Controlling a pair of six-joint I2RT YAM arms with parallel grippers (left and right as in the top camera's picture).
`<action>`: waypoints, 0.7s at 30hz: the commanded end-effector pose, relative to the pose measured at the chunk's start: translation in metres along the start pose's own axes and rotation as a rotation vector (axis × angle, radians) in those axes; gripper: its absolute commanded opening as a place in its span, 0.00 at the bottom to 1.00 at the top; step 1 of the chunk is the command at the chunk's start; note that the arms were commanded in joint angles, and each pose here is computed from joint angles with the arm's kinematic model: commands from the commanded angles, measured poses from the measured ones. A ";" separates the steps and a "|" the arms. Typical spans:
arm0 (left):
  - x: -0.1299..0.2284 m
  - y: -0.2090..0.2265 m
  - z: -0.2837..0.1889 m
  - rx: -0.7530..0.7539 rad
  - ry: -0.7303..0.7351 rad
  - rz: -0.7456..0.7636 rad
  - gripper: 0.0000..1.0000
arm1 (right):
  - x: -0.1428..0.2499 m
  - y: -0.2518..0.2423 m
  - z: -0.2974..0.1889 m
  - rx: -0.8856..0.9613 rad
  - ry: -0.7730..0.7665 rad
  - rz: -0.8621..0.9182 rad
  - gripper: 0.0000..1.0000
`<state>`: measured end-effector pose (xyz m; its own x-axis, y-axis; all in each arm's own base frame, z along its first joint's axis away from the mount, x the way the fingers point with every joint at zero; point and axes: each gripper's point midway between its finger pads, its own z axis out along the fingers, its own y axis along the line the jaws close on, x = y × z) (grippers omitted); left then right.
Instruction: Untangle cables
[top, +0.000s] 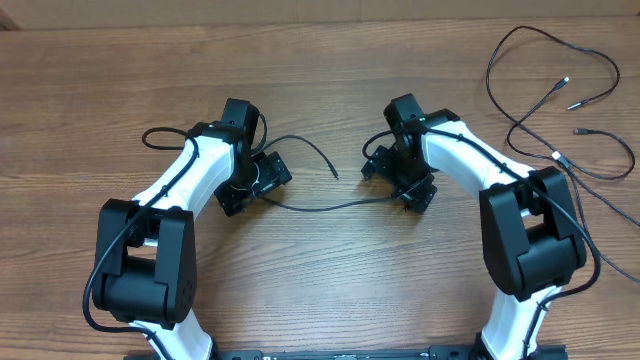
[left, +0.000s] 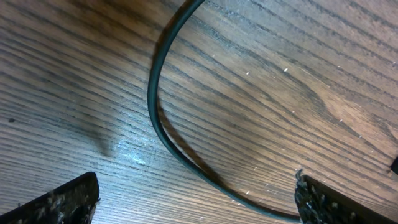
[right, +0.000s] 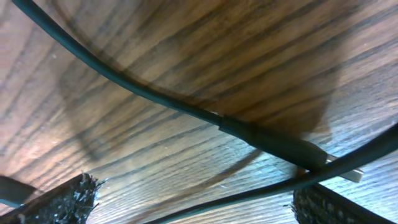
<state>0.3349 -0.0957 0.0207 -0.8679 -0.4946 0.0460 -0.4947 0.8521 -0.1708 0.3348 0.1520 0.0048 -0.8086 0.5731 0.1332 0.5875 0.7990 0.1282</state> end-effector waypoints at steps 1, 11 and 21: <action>-0.003 0.002 0.001 -0.012 -0.007 0.014 0.99 | -0.002 -0.005 0.014 0.002 -0.015 0.017 0.95; -0.003 0.002 0.001 -0.012 -0.007 0.014 1.00 | -0.011 0.005 0.016 -0.045 -0.052 0.005 0.34; -0.003 0.002 0.001 -0.012 -0.007 0.014 1.00 | -0.024 0.003 0.015 -0.024 -0.124 0.004 0.14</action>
<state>0.3349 -0.0957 0.0207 -0.8679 -0.4947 0.0463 -0.4948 0.8521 -0.1705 0.3581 0.1534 0.0017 -0.8076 0.5886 0.0374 0.5829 0.7869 0.2028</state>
